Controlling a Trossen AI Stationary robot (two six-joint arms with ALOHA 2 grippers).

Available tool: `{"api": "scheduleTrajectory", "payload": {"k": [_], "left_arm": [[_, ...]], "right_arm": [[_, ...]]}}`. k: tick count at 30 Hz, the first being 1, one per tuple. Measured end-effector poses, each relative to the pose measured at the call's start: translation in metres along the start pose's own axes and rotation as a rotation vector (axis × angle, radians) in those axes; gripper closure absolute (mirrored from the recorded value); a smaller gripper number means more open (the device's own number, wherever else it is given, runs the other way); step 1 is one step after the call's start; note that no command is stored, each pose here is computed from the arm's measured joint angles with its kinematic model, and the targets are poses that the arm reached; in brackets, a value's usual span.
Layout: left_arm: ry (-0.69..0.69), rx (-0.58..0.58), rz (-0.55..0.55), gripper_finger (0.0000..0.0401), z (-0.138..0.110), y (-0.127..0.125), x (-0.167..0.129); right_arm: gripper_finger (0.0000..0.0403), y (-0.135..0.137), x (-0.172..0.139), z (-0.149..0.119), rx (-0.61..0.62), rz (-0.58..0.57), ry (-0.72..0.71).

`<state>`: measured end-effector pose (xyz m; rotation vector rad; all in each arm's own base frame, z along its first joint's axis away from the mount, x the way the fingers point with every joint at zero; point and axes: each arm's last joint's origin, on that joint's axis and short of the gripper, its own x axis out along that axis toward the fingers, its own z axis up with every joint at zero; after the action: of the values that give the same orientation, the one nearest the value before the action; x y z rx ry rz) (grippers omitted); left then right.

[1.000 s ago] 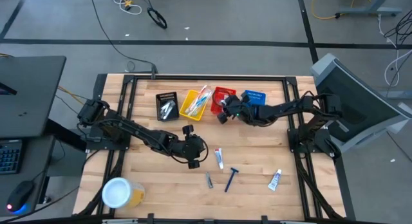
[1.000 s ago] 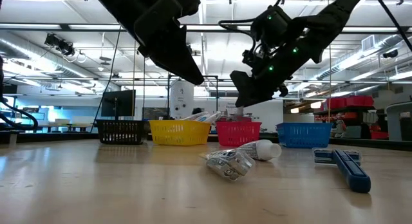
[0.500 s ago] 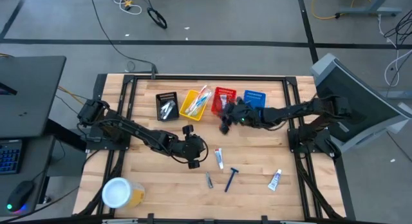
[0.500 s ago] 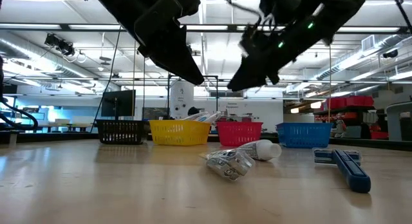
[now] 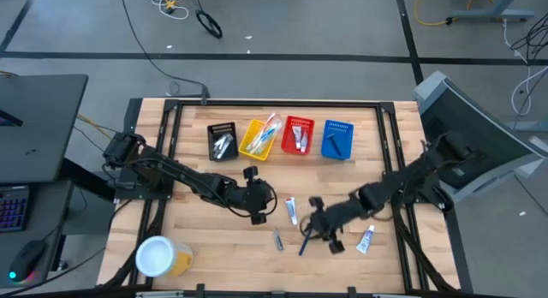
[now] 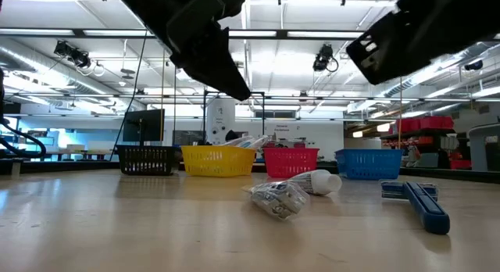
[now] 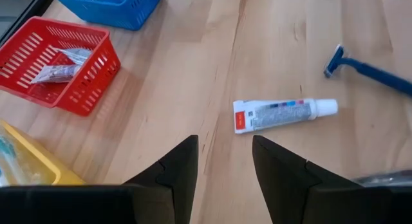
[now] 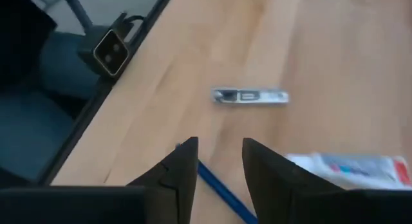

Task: Pick & Place Travel size toiletries
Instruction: Put the blue razor into the blue bin

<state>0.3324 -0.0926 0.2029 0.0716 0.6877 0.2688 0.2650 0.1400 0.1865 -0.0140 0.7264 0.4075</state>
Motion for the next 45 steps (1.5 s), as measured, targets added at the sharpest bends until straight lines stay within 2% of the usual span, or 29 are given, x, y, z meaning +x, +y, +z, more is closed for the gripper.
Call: {"api": "scheduleTrajectory", "payload": {"k": [4, 9, 24, 30, 37, 40, 45], "left_arm": [[-0.033, -0.042, -0.008, 0.0246, 0.004, -0.001, 0.000], [-0.045, -0.049, -0.020, 0.0246, 0.005, -0.001, 0.000], [-0.053, -0.065, -0.025, 0.0246, 0.006, -0.002, 0.000], [-0.055, -0.087, -0.026, 0.0247, 0.006, -0.002, 0.000], [-0.051, -0.092, -0.039, 0.0247, 0.006, -0.002, 0.000], [-0.052, -0.092, -0.039, 0.0247, 0.006, -0.002, 0.000], [-0.057, -0.095, -0.040, 0.0247, 0.007, -0.002, 0.000]], "right_arm": [[0.0272, 0.017, 0.023, -0.013, -0.087, 0.024, 0.026], [0.0272, 0.020, 0.040, -0.027, -0.145, 0.021, 0.092], [0.0272, 0.003, 0.060, -0.042, -0.181, 0.011, 0.177], [0.0272, 0.000, 0.062, -0.046, -0.236, -0.075, 0.200], [0.0273, -0.002, 0.062, -0.047, -0.263, -0.090, 0.210], [0.0287, -0.005, 0.062, -0.048, -0.251, -0.093, 0.231], [0.0340, -0.008, 0.061, -0.048, -0.224, -0.096, 0.236]]}}
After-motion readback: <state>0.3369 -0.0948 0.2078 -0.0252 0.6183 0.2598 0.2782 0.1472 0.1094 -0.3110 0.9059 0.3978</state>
